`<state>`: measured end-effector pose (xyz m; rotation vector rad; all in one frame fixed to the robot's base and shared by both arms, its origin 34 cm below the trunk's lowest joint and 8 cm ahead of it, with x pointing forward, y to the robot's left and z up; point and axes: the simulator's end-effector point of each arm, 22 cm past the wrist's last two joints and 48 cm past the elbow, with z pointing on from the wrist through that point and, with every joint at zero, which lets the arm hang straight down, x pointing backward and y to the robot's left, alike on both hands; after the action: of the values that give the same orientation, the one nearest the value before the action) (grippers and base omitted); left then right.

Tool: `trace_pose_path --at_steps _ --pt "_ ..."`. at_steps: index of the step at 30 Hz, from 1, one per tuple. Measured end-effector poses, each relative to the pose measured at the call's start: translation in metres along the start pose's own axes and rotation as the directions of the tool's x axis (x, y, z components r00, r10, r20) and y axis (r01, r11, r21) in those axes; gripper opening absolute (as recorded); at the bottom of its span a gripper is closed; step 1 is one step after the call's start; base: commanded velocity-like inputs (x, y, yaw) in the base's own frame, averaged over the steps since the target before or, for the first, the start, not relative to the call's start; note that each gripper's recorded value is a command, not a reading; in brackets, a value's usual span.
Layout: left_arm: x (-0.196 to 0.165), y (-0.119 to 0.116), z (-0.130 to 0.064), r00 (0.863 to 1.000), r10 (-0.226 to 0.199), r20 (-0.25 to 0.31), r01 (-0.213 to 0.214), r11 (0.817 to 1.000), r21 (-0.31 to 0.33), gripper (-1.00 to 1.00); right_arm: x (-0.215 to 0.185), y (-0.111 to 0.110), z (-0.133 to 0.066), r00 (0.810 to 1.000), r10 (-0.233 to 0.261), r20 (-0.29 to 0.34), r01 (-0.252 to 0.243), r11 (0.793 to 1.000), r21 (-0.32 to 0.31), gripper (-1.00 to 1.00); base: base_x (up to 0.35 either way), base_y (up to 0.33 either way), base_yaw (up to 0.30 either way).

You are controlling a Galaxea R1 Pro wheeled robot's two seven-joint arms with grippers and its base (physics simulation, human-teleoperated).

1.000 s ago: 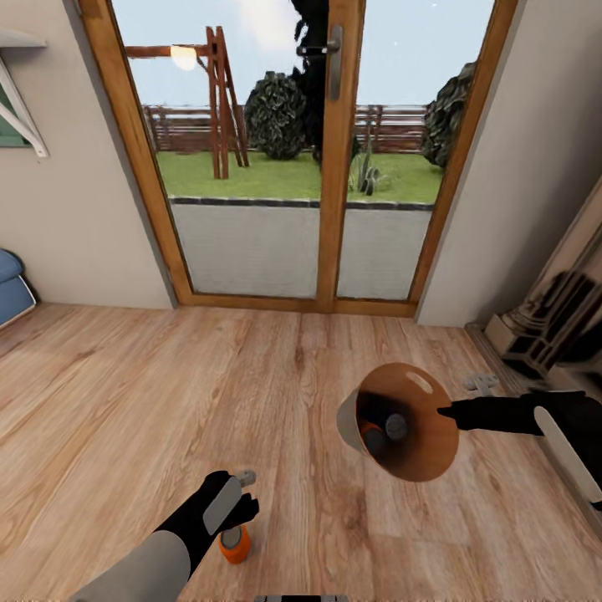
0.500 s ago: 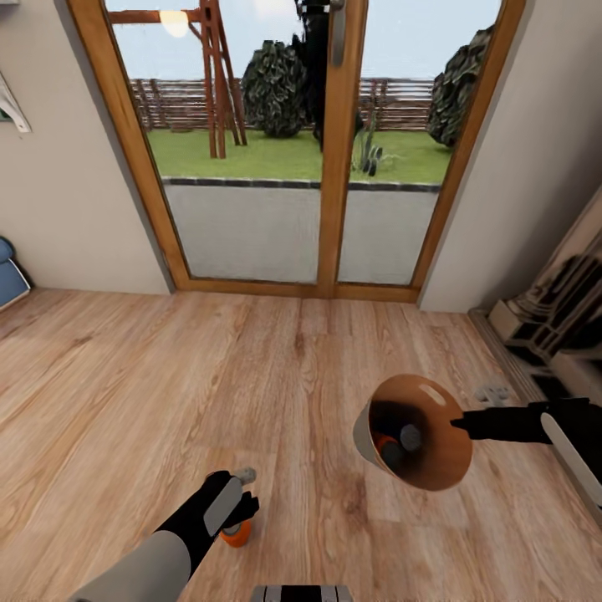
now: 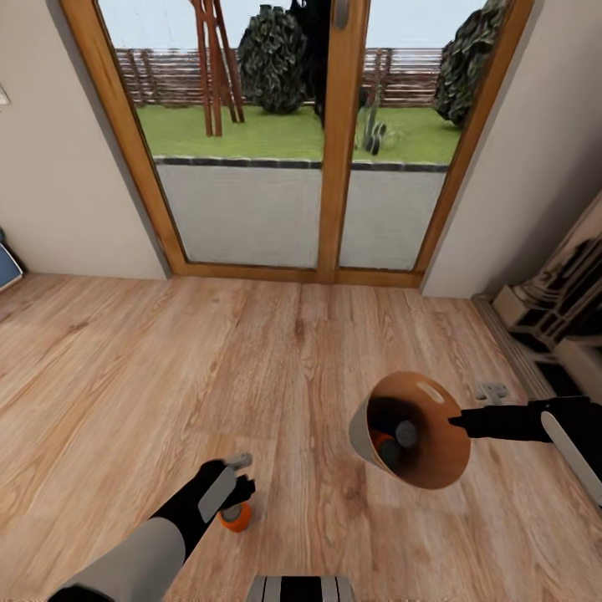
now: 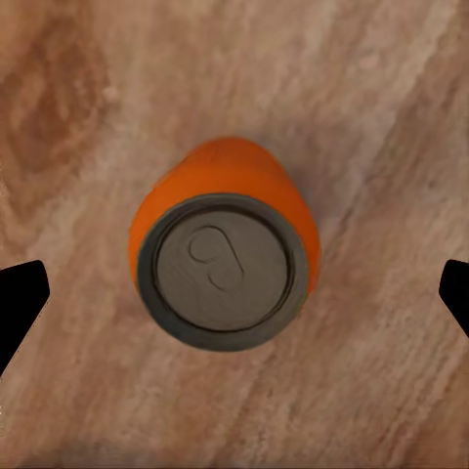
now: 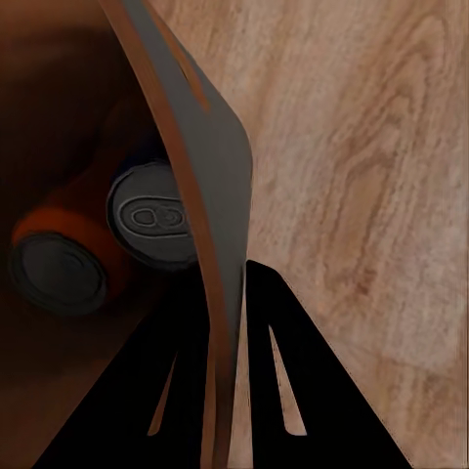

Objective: Put the three can of soda from the living room inside the tash can in the kitchen.

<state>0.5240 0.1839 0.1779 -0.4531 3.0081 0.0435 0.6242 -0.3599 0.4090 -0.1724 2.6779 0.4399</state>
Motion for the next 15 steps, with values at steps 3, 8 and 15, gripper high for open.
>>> trace_pose_path --at_steps 3,8,15 --pt "-0.001 0.002 0.004 1.0 -0.001 -0.004 0.001 1.0 -0.003 1.0 0.004 -0.004 0.005 1.0 -0.002 -0.012 0.002 1.0 0.01 -1.0 0.0 0.0 0.0" --pt "0.0 0.003 0.012 1.0 -0.001 -0.016 0.001 1.0 -0.007 1.0 0.011 -0.005 0.014 1.0 0.008 -0.031 -0.008 1.0 0.002 -1.0 0.0 0.0 0.0" --pt "0.009 0.003 0.023 0.999 0.0 -0.042 -0.001 1.0 -0.011 1.0 0.009 0.003 0.021 1.0 -0.007 -0.027 0.007 1.0 -0.021 -1.0 0.0 0.0 0.0"
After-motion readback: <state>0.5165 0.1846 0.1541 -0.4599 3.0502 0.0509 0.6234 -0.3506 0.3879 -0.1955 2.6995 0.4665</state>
